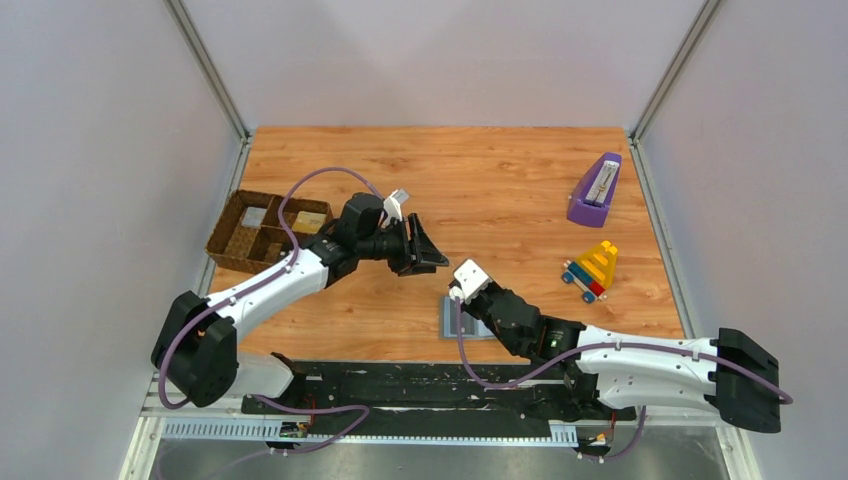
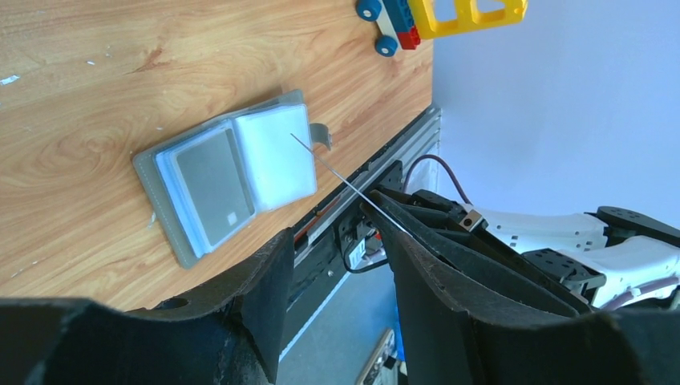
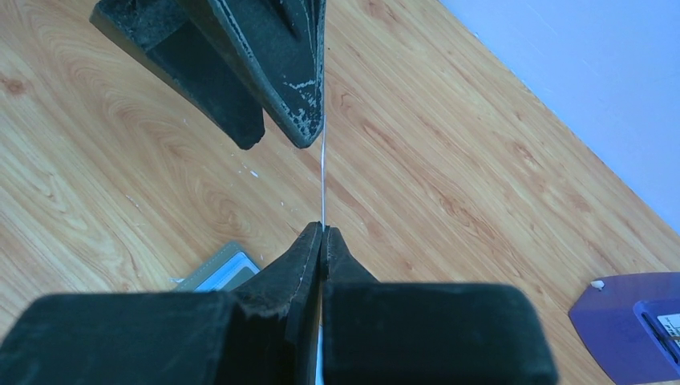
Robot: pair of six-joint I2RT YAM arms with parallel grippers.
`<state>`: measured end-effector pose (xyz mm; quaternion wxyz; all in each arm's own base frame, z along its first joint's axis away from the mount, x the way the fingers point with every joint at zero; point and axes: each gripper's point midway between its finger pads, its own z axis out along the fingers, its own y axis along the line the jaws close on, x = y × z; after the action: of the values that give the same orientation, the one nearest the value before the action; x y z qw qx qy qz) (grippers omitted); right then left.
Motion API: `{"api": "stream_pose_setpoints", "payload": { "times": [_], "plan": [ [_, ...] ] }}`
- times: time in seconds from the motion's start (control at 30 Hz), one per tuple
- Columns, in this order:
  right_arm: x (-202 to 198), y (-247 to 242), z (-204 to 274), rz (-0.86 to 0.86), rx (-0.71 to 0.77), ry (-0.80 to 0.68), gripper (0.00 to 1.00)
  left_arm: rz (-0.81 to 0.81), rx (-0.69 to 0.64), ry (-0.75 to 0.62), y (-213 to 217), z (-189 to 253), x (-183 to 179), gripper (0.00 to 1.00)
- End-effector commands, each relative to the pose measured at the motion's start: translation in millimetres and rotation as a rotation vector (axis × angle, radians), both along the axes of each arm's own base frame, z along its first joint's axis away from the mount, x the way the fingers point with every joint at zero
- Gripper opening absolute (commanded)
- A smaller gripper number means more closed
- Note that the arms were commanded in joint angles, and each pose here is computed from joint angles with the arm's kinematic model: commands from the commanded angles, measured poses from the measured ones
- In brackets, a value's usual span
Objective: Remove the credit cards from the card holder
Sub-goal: Remove the credit card from the card holder.
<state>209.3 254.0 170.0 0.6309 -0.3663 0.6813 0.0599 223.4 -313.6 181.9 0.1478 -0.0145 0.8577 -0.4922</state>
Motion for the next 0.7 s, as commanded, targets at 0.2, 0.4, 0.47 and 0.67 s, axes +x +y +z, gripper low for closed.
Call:
{"api": "stream_pose_setpoints", "payload": {
  "times": [0.2,0.4,0.47,0.67],
  "plan": [
    [-2,11,12,0.017,0.062,0.006,0.00,0.028,-0.082,-0.037,-9,19,12,0.57],
    [-4,18,14,0.033,0.070,0.002,0.00,0.028,-0.081,0.006,-13,2,13,0.53],
    [-4,19,11,0.031,0.064,0.007,0.00,0.019,-0.105,0.017,-15,1,12,0.46],
    [-7,22,1,0.047,0.042,0.025,0.02,0.010,-0.111,0.018,-17,0,12,0.26]
  ]
}}
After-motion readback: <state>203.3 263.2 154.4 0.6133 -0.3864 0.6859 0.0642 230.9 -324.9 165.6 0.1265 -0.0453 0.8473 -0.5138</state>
